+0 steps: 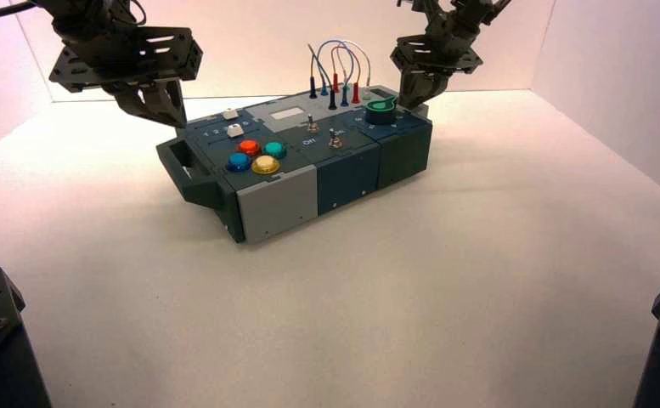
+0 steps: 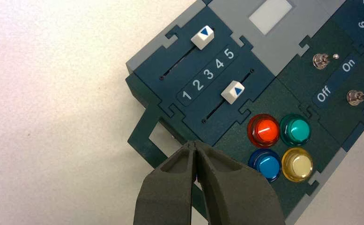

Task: Move the box closer.

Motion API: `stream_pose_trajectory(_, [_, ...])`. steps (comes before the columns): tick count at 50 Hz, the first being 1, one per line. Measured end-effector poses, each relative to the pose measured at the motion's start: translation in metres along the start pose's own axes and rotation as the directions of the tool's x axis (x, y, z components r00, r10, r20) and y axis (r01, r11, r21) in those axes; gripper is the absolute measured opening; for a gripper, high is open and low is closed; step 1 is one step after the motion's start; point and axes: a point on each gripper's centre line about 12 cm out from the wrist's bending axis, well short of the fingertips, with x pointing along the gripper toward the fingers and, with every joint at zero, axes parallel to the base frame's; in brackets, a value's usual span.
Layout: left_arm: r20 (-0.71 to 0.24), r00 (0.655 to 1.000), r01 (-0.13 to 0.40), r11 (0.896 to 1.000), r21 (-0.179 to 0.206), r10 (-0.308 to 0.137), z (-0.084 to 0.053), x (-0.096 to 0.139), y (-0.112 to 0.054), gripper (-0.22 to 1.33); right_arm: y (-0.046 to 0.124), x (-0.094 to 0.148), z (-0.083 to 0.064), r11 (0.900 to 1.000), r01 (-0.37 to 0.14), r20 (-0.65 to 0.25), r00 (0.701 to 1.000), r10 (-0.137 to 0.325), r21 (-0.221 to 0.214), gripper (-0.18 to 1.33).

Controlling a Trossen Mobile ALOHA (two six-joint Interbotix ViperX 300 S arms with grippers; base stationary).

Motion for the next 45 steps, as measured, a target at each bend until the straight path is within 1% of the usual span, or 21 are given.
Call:
stream_pose_trajectory(4, [-0.009,1.0,-0.001,1.0,-0.002,0.001,-0.001,0.002,0.0,-0.16,0.001,0.0,-0.001,1.0,-0.006,-0.007,1.0,0.006,0.0,-0.14])
stream_pose_trajectory(13, [-0.004,1.0,-0.004,1.0,-0.002,0.004,0.0,0.004,0.001,-0.16,0.001,-0.001,-0.002,1.0,-0.009,-0.01,1.0,0.009,0.001,-0.14])
stream_pose_trajectory(24, [0.012,1.0,-0.002,1.0,-0.002,0.002,0.007,0.005,-0.001,-0.16,0.005,-0.013,-0.009,0.9998,-0.019,-0.021,1.0,0.019,0.007,-0.15])
stream_pose_trajectory(36, [0.011,1.0,-0.003,1.0,-0.002,0.003,0.007,0.006,0.0,-0.16,0.012,-0.02,-0.015,0.9997,-0.024,-0.026,0.999,0.025,0.009,-0.14])
stream_pose_trajectory(39, [0.012,1.0,-0.004,1.0,-0.002,0.004,0.008,0.006,0.0,-0.16,0.014,-0.019,-0.015,0.9997,-0.026,-0.026,0.999,0.026,0.002,-0.14])
stream_pose_trajectory(45, [0.015,1.0,-0.003,1.0,-0.004,0.003,0.008,0.006,0.0,-0.16,0.013,-0.017,-0.013,0.9998,-0.02,-0.019,1.0,0.02,0.004,-0.14])
